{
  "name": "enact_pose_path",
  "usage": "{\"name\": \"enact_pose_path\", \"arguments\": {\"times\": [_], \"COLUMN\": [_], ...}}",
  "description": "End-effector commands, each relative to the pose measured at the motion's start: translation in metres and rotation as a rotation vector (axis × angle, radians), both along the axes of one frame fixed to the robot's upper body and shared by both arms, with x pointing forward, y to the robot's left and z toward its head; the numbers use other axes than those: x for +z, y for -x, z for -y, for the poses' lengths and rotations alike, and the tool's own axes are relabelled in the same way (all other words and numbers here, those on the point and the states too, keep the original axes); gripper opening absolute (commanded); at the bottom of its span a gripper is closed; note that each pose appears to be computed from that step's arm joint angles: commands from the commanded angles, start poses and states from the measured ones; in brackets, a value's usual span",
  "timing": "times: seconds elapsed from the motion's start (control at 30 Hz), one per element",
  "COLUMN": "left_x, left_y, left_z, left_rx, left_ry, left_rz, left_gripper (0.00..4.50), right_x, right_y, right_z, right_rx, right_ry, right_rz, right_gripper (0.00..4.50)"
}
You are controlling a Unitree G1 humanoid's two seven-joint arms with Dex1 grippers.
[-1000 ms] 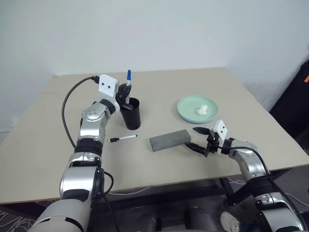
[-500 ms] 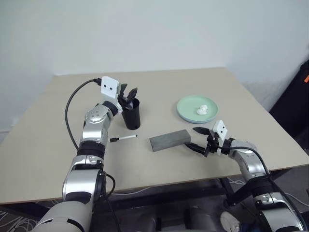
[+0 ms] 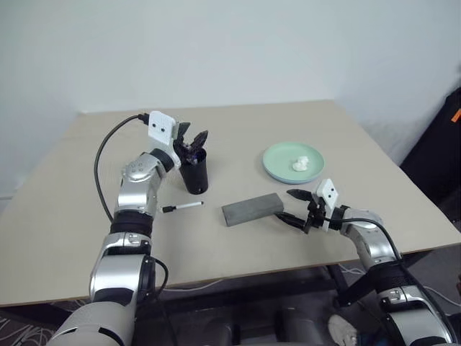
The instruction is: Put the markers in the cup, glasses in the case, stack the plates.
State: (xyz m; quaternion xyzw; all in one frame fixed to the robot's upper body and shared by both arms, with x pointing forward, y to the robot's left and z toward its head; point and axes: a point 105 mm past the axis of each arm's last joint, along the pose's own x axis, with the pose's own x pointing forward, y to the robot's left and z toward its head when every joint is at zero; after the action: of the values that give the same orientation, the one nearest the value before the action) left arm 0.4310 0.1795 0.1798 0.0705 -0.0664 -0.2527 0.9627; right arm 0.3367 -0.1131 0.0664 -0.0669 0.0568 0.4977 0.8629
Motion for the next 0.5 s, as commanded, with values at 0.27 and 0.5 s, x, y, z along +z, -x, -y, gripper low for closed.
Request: {"name": "enact_pose_path", "arguments": {"times": [0.27,0.5], "left_x": [0.039,-0.001], "left_y": [0.063,0.085], "left_z": [0.0,-0.022], "left_rx": [-0.566,-0.671], "left_ry": [-0.267,-0.504], "left_rz": [-0.132,-0.393], "left_gripper": [3.18,4.46], "right_x": [0.017,0.017], "right_y": [-0.006,-0.006], "right_z": [-0.003,-0.003], "right_rx": [0.008,0.011], "right_ry": [-0.01,-0.007], "right_rz": [0.061,0.062], "right_gripper": [4.5,4.5]}}
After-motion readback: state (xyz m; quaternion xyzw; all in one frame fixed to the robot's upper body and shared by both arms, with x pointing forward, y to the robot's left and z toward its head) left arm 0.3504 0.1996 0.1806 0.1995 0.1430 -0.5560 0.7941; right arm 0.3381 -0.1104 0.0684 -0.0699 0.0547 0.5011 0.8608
